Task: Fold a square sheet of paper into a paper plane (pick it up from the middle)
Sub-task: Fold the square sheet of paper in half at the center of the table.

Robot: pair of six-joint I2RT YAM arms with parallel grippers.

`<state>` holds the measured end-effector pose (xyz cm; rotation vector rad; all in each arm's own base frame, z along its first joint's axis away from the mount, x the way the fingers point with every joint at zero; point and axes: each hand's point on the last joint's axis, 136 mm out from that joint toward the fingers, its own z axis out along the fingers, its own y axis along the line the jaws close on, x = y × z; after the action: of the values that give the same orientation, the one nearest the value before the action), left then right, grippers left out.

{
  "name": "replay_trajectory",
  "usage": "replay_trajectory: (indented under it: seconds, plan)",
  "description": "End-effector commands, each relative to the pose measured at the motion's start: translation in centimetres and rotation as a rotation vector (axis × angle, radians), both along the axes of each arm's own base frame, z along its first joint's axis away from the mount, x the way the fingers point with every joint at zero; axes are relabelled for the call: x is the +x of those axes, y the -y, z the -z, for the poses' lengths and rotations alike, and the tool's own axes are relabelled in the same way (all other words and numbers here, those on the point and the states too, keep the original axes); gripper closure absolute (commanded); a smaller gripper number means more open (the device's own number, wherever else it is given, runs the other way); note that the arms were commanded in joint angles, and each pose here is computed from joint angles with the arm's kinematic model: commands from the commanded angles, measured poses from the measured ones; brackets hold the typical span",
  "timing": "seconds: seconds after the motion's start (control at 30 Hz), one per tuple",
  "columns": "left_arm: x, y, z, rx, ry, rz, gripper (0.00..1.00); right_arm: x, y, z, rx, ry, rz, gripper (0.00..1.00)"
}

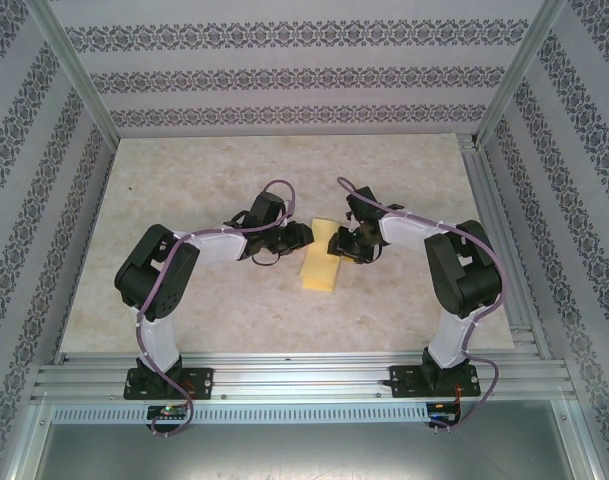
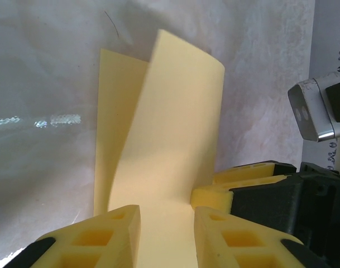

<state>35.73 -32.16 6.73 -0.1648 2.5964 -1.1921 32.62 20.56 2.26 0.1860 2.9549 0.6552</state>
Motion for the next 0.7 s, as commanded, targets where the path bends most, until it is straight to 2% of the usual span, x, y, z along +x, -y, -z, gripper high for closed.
replay_trajectory:
  seconds: [0.0,0.67]
  plan:
    - [0.32,0.52,-2.63,-0.018,0.05,0.003,0.67,0.15,-0.33,0.32,-0.035,0.002,-0.041,0.57]
    - [0.25,0.68,-2.65,-0.024,0.044,0.011,0.67,0.35,0.32,-0.02,-0.059,0.029,-0.012,0.55]
